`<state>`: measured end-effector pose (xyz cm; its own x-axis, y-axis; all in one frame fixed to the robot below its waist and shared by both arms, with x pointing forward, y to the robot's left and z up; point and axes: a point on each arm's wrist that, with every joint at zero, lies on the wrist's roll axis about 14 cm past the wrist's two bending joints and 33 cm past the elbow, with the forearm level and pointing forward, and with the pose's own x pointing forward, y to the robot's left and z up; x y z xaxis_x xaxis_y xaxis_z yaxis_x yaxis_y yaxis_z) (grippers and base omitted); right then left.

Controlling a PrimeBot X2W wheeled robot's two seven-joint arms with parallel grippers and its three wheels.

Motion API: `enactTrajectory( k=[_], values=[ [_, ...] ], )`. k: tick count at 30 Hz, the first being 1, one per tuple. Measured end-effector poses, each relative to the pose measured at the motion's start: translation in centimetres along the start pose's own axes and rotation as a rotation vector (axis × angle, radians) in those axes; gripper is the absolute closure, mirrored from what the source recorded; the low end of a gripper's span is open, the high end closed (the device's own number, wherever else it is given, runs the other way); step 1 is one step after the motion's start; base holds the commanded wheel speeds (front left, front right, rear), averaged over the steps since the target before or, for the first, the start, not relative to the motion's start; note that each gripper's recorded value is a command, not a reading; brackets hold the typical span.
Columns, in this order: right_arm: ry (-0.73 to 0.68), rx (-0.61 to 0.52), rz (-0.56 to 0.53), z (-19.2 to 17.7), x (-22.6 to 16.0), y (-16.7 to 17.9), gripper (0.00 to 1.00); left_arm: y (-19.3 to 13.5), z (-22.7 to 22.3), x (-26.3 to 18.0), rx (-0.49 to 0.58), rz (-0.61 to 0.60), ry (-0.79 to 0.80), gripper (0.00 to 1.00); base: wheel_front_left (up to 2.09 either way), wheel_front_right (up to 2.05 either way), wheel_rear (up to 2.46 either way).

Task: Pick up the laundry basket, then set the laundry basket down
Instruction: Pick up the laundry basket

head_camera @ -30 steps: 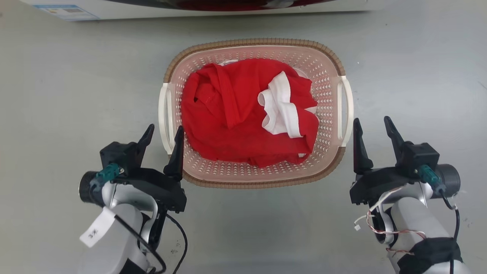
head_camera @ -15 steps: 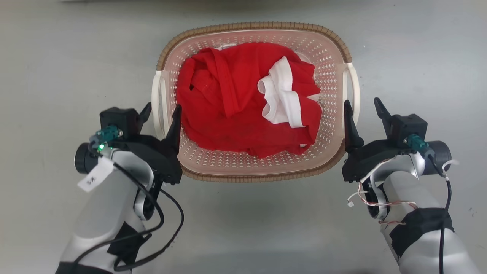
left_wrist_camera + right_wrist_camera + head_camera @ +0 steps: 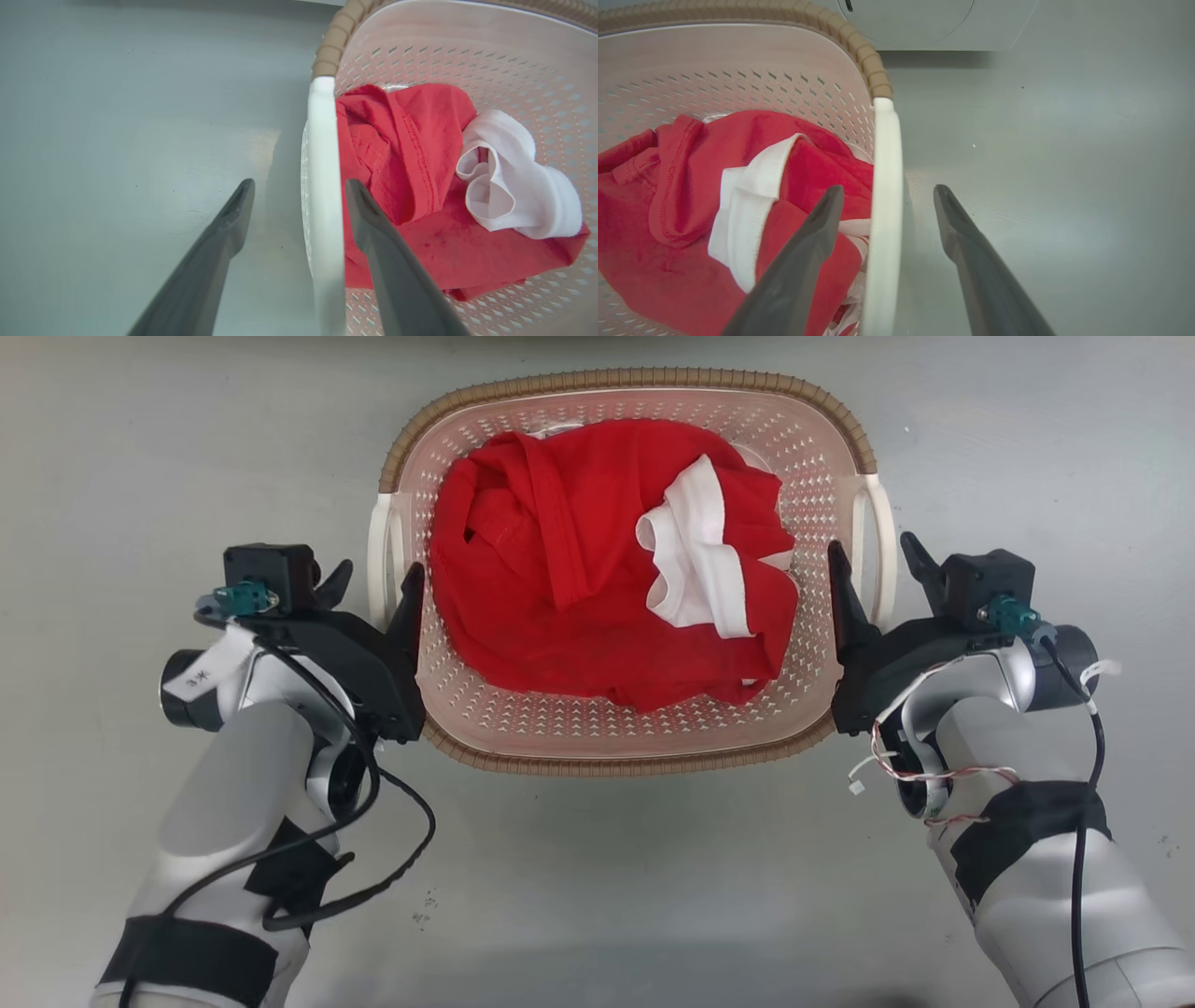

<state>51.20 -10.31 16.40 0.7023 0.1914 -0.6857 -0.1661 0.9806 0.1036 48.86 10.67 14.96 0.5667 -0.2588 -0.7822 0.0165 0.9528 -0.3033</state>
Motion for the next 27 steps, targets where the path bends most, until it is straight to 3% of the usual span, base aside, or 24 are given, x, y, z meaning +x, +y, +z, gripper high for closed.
enactTrajectory(
  k=[1,2,3,19,27],
  values=[
    [0.001,-0.004,0.005,0.1,0.1,0.1,0.0,0.1,0.0,0.1,-0.007,0.004,0.005,0.0,0.0,0.0,0.0],
    [0.002,-0.006,0.005,0.2,0.3,0.1,0.67,0.3,0.0,0.1,-0.014,0.009,0.01,0.56,0.0,0.0,0.0],
    [0.003,-0.006,0.004,0.2,0.4,0.0,1.0,0.4,0.0,0.2,-0.024,0.014,0.013,1.0,0.0,0.0,0.0],
    [0.071,0.023,0.025,-0.8,0.0,0.6,1.0,-0.1,-0.5,-0.1,-0.064,0.011,0.051,1.0,0.0,0.0,0.0],
    [0.065,0.024,0.019,0.3,-1.5,0.5,1.0,-1.0,-0.2,-1.7,-0.06,0.011,0.063,1.0,0.0,0.0,0.0]
  ],
)
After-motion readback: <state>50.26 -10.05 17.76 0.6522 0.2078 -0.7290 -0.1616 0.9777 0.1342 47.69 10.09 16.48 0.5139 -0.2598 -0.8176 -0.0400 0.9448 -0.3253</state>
